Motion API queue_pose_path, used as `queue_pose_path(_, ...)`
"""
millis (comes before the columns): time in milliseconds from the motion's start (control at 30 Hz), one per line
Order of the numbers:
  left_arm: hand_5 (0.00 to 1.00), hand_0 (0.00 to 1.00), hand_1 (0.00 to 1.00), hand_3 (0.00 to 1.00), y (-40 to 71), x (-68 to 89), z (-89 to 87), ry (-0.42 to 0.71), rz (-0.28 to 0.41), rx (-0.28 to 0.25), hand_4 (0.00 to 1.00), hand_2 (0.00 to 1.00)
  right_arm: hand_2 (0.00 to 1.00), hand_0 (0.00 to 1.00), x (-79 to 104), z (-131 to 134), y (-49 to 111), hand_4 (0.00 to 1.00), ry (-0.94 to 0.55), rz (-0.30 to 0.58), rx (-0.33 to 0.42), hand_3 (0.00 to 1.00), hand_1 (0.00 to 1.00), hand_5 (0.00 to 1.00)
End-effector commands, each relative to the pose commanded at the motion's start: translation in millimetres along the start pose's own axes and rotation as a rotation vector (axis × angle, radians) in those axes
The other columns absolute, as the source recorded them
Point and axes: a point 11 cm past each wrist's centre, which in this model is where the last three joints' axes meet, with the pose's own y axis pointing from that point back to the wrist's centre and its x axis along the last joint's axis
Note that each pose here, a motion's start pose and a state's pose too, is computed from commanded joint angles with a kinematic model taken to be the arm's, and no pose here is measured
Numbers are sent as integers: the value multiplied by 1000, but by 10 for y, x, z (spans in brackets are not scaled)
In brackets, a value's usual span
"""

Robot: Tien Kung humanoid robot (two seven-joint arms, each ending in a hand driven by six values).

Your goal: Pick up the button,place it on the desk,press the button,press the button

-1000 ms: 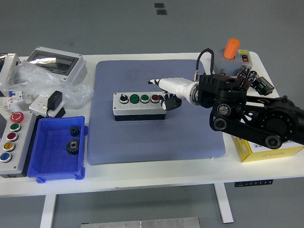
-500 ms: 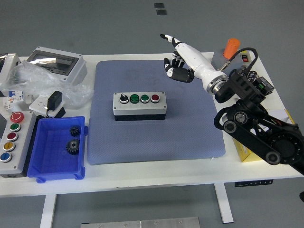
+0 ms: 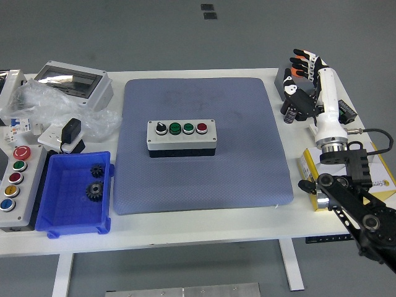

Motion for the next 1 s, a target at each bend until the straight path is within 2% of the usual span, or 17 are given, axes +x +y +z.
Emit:
queue_pose_path(167,204,630,642,606,5,12,19,-5,1,0,573,527,795,814,8,-30,24,669,-92,43,49,818,773,379)
queue_pose_path(200,203,629,642,607,7,14,27,-6,1,-1,572,527,799,825,14,-38,27,724,-105,51,58,839,776,439)
queue_pose_path(333,203,629,642,607,9,20,41,-11,1,-3,572,527,799,825,50,-35,60,724,-139,74,82,839,776,439)
queue_pose_path(367,203,629,642,607,9,22,40,-11,2,-3,572,527,799,825,56,-30,67,724,-142,77,83,839,776,439)
queue_pose_path(400,208,631,642,604,9,26,37,-12,2,-2,571,526,801,829,66,-22,78,789,-145,80,83,842,778,524)
queue_pose_path(567,208,631,642,604,5,55,14,-14,7,7,571,526,801,829,135,31,142,789,-149,101,72,842,778,524)
queue_pose_path(600,206,631,644,605,6,64,12,-14,9,8,571,532,803,836,151,48,158,827,-149,105,67,848,783,578)
queue_pose_path(833,207,633,642,607,12,149,25,-8,25,11,572,533,806,838,225,166,272,843,-149,130,29,851,784,597)
queue_pose_path(1000,211,633,642,607,17,212,33,-3,36,12,573,532,807,842,244,175,280,858,-141,137,25,851,786,611)
